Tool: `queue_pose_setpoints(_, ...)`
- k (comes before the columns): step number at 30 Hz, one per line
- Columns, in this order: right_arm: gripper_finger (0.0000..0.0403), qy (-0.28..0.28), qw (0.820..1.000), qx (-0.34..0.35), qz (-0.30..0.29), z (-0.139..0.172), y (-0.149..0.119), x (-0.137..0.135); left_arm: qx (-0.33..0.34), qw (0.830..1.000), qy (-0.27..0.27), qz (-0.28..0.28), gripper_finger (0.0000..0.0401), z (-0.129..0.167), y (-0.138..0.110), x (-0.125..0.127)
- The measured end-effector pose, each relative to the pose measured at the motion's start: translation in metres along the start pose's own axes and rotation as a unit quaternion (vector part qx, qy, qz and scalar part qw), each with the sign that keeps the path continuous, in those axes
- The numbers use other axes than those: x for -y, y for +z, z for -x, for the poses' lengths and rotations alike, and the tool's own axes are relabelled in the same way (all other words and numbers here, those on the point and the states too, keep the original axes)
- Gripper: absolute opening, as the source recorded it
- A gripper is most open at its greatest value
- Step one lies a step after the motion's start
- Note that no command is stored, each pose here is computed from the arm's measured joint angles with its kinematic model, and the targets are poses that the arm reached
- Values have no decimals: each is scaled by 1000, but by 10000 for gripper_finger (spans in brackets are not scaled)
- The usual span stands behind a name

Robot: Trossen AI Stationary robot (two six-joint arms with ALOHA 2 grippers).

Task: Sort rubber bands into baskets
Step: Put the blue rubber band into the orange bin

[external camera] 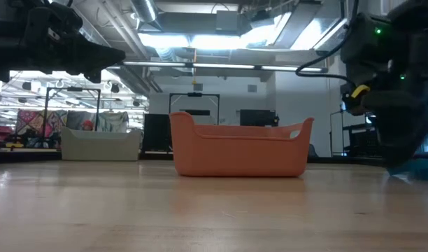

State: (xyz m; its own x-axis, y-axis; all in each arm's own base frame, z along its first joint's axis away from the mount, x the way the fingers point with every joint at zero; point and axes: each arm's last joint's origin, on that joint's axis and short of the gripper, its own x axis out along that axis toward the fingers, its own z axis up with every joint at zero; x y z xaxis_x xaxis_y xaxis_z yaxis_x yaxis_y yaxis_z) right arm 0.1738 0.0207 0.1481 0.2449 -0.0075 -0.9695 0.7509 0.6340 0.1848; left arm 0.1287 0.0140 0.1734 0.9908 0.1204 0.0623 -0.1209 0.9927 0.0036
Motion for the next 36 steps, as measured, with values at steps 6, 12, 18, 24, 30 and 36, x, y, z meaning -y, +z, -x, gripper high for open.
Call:
queue_pose_setpoints(6,165,6,1000,7,-6,-9,0,0,0,1000,0,-2,5,0,0,0)
queue_pose_setpoints(12,81,-24,1000,3,-1,-14,-1,2,0,1000,0,0,5,0,0,0)
queue_pose_setpoints(18,8,-18,1000,14,21,-14,0,1,1,1000,0,-1,5,0,0,0)
queue_pose_setpoints(24,20,-17,998,53,37,-7,9,-8,1,1000,0,0,5,0,0,0)
queue_pose_setpoints(30,6,-2,993,97,62,10,20,-22,1,1000,0,0,5,0,0,0)
queue_pose_setpoints(36,13,-2,986,139,89,26,29,-32,2,1000,0,1,5,0,0,0)
